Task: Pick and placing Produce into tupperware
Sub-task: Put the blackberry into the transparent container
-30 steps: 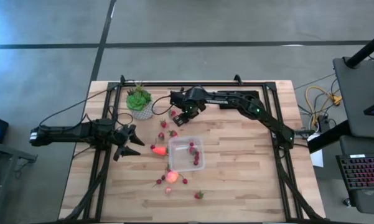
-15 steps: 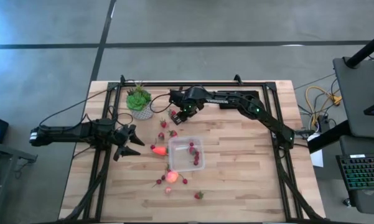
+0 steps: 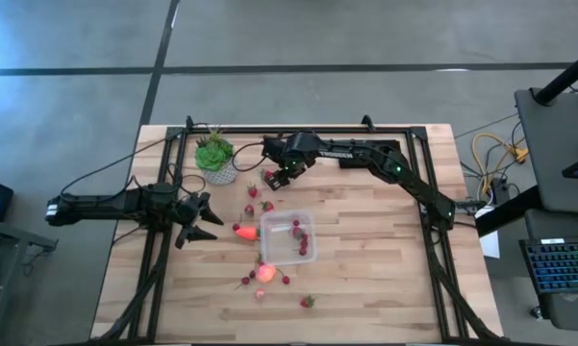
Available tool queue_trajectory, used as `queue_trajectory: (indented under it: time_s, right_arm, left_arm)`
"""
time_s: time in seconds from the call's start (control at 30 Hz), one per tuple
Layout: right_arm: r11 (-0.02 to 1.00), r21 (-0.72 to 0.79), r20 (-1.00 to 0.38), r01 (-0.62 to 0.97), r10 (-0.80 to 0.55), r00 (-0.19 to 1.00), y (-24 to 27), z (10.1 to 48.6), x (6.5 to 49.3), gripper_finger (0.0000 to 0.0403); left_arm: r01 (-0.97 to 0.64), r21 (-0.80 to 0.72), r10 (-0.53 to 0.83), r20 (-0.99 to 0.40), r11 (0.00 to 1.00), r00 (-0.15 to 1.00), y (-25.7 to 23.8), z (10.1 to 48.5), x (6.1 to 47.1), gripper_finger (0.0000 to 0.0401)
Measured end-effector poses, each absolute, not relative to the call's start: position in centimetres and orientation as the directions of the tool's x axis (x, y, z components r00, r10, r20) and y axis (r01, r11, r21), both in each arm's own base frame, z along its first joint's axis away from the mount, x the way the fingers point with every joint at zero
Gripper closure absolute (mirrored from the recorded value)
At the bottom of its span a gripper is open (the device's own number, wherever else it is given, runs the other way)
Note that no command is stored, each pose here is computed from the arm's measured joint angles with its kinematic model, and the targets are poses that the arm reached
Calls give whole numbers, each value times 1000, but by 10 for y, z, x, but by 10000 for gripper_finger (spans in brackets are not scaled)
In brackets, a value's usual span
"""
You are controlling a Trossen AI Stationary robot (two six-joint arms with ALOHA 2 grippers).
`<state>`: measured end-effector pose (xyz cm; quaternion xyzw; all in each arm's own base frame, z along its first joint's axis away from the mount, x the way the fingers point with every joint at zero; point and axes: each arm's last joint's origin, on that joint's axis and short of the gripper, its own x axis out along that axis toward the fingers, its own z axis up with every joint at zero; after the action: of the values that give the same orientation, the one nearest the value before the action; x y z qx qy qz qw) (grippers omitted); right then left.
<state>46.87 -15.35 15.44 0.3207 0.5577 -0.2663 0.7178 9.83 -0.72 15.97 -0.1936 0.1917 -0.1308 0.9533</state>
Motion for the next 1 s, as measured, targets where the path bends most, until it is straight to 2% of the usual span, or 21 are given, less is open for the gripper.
queue_trajectory:
  time_s: [0.4, 0.63, 0.83, 1.0]
  right_arm:
    - [652, 159, -973, 741, -22, 229, -153, 152, 468, 306]
    - [661, 171, -970, 731, -16, 241, -152, 159, 467, 309]
    - [711, 333, -925, 619, 119, 361, -133, 226, 460, 308]
    - [750, 422, -901, 509, 283, 329, -100, 271, 436, 308]
  left_arm:
    - [175, -419, -324, -315, 891, 892, -7, 160, 98, 161]
    - [175, -419, -323, -315, 891, 892, -7, 160, 98, 161]
    - [175, -419, -324, -315, 891, 892, -7, 160, 98, 161]
    - [175, -419, -323, -314, 891, 893, -7, 160, 98, 161]
